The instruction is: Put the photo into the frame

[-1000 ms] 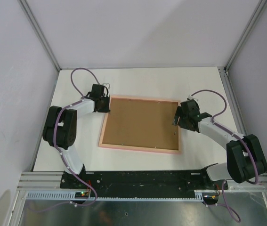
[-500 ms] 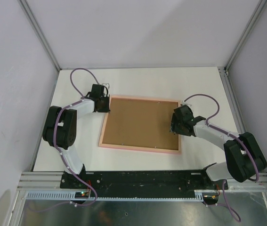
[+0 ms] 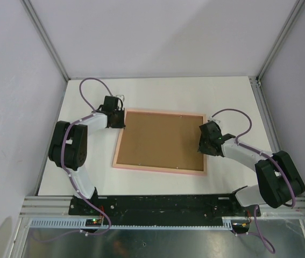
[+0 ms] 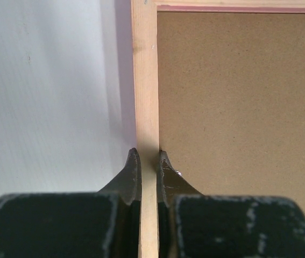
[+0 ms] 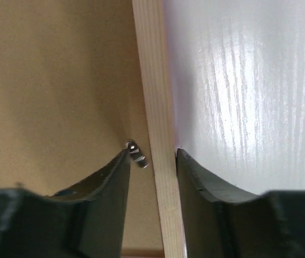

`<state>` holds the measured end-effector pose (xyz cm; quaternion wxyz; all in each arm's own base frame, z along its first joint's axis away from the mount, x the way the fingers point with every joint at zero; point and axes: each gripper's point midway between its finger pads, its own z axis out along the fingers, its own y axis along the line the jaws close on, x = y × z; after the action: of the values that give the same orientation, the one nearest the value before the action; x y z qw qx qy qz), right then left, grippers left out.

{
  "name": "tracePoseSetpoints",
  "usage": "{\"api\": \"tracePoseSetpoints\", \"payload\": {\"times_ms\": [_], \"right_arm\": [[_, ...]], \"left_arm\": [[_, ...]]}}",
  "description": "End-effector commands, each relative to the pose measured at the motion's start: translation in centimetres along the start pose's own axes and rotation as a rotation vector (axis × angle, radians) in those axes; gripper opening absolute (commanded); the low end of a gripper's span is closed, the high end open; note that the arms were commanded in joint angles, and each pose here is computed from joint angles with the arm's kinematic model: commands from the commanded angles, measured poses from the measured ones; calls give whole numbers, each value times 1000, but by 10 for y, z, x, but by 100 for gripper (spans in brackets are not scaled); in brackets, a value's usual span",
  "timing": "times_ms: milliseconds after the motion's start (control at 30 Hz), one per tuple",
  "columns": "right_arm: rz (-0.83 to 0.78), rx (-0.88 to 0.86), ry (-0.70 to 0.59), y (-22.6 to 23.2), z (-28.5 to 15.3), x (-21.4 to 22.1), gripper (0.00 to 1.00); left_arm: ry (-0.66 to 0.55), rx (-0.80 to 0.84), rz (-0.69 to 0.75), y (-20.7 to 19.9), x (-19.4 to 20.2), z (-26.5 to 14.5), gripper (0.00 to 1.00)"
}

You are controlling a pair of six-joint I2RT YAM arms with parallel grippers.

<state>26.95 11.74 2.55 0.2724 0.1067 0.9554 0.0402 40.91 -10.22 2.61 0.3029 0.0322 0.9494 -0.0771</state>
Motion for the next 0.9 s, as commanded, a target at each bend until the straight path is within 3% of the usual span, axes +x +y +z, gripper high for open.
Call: {"api": "tracePoseSetpoints", "payload": {"times_ms": [0,100,533,667,867], "right_arm": [[7,26,5,-8,4,6,39],[10,26,5,-10,4,7,31],[19,1,4,-9,3,5,20],[22,-20,-1,-5,1,3,29],[37,-53,-5,-4,-3,-2,51]], "left_arm": [[15,-33,-20,12,7,-3,0],[17,-31,-21,12,8,-3,0],[20,-15,-34,11,7,-2,0],[14,-14,-45,12,5,-3,0],[5,-2,-71,11,-1,-4,0]]}}
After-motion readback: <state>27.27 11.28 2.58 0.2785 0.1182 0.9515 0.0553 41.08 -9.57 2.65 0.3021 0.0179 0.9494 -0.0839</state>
